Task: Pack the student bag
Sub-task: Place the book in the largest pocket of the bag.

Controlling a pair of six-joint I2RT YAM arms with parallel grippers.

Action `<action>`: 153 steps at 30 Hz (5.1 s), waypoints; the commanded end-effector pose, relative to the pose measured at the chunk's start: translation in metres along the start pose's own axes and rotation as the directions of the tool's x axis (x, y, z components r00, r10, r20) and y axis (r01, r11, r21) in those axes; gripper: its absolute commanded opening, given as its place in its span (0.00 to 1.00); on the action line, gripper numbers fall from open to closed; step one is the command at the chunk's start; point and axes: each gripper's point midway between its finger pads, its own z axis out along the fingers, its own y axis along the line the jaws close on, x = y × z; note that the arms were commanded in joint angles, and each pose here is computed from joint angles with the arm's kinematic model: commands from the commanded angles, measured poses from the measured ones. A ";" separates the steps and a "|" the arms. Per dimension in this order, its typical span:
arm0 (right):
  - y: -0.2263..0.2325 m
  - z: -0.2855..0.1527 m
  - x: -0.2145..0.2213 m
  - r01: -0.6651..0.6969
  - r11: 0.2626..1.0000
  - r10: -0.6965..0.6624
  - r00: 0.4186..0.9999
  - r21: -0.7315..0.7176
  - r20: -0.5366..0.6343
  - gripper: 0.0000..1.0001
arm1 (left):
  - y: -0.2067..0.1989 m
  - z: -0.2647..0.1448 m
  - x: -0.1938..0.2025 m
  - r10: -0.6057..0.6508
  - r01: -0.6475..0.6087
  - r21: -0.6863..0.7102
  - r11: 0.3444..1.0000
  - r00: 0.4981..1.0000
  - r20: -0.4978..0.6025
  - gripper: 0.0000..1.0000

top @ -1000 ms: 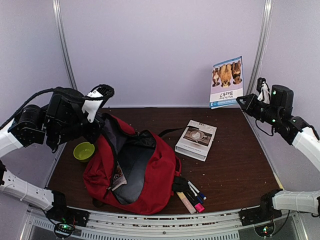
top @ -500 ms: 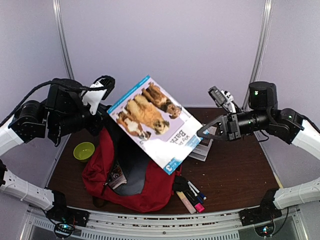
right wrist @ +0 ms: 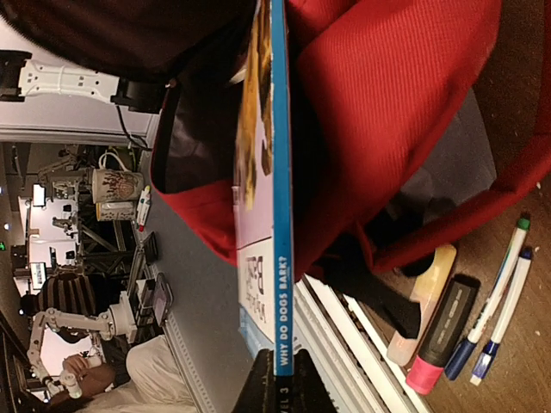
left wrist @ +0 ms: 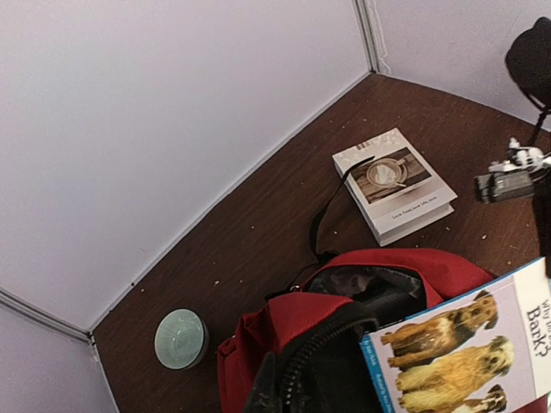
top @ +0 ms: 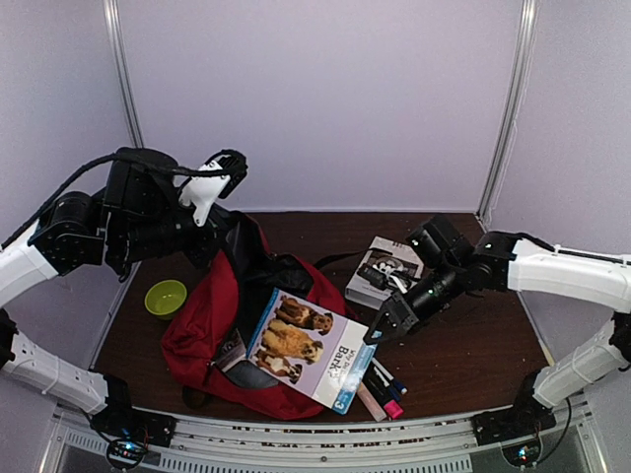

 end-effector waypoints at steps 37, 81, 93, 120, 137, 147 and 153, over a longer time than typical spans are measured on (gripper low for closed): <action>-0.005 0.008 -0.114 -0.033 0.988 -0.025 0.930 0.149 0.367 0.39 | 0.000 -0.010 -0.047 -0.097 0.088 0.059 0.994 0.978 0.185 0.00; -0.025 0.058 -0.122 0.058 0.948 -0.142 0.957 0.313 0.253 0.33 | -0.012 0.001 -0.052 -0.061 0.045 0.092 0.995 0.983 0.176 0.00; 0.008 0.076 -0.120 0.047 0.996 -0.063 0.974 0.081 0.216 0.00 | -0.011 -0.001 -0.049 -0.055 0.040 0.090 0.995 0.984 0.172 0.00; 0.043 -0.004 -0.127 -0.056 0.974 0.143 0.907 -0.222 0.397 0.00 | -0.010 -0.006 -0.057 -0.060 0.041 0.103 0.994 0.980 0.191 0.00; 0.010 0.086 -0.177 -0.109 0.994 0.102 0.891 -0.009 0.443 0.27 | -0.021 -0.002 -0.079 -0.075 0.037 0.158 0.987 0.968 0.240 0.00; 0.000 -0.052 -0.142 0.058 0.932 -0.229 0.858 0.357 0.459 0.61 | -0.017 0.007 -0.059 -0.066 0.048 0.102 0.994 0.980 0.188 0.00; -0.120 -0.129 -0.121 -0.285 0.856 -0.036 0.799 0.431 0.601 0.65 | -0.018 0.009 -0.061 -0.056 0.037 0.104 0.994 0.980 0.190 0.00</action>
